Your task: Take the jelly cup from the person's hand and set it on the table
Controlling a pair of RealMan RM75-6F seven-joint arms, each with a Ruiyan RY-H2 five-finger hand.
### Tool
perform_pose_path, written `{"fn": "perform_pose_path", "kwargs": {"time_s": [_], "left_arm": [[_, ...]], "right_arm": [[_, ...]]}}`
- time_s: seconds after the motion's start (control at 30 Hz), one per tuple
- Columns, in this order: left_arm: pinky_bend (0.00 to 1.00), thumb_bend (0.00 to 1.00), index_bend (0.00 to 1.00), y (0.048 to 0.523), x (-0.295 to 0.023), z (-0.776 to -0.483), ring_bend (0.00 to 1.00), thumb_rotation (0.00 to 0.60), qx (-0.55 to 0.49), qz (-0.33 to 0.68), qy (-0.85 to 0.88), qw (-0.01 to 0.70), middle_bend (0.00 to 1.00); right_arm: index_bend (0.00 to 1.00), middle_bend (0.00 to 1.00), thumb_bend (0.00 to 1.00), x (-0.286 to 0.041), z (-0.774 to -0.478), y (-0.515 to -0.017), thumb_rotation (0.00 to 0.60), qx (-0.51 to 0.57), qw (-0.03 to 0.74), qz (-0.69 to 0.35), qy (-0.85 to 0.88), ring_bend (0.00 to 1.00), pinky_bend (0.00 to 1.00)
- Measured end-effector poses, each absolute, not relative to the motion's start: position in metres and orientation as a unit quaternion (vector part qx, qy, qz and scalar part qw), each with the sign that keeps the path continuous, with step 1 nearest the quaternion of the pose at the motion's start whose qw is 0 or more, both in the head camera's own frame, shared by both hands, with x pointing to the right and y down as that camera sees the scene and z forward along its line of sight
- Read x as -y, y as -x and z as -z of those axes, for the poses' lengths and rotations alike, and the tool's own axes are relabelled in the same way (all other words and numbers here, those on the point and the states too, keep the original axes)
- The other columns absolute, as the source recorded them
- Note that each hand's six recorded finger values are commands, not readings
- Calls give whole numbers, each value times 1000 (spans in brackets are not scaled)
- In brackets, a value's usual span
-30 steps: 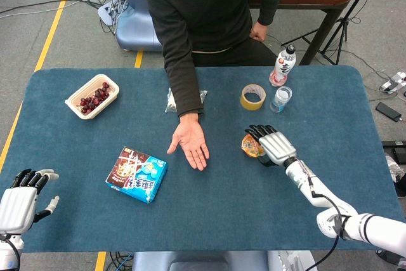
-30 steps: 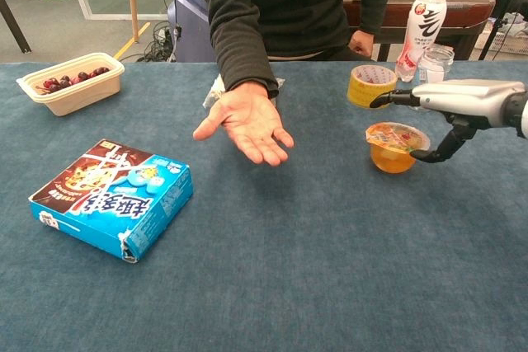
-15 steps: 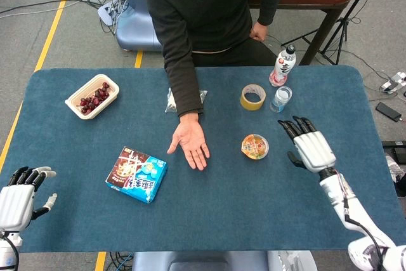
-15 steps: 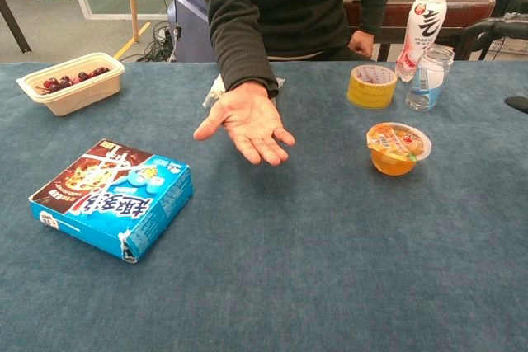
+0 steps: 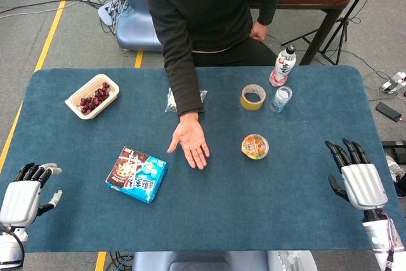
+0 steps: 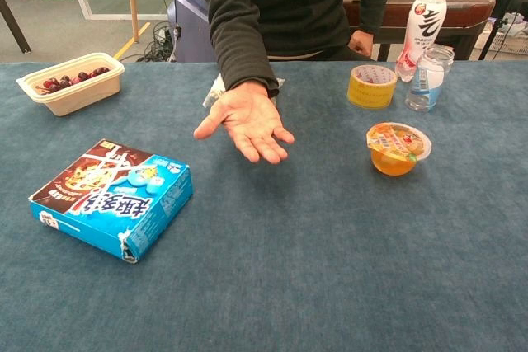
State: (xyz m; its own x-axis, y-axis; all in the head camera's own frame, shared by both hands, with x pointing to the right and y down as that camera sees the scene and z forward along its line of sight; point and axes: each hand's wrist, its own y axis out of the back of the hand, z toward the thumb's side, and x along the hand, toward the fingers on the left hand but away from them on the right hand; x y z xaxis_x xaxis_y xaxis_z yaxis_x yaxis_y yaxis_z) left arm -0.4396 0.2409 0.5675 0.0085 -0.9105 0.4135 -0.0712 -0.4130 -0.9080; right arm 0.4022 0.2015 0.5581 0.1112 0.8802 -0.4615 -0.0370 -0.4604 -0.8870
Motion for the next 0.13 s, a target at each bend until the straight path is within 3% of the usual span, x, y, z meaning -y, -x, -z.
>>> {"fn": "perform_pose_path", "kwargs": {"time_s": [0.13], "left_arm": [[130, 300, 351, 438, -239, -568, 229, 600, -401, 576, 612, 364, 285]], "right_arm": [[52, 185, 390, -208, -555, -408, 600, 339, 391, -581, 628, 26, 90]]}}
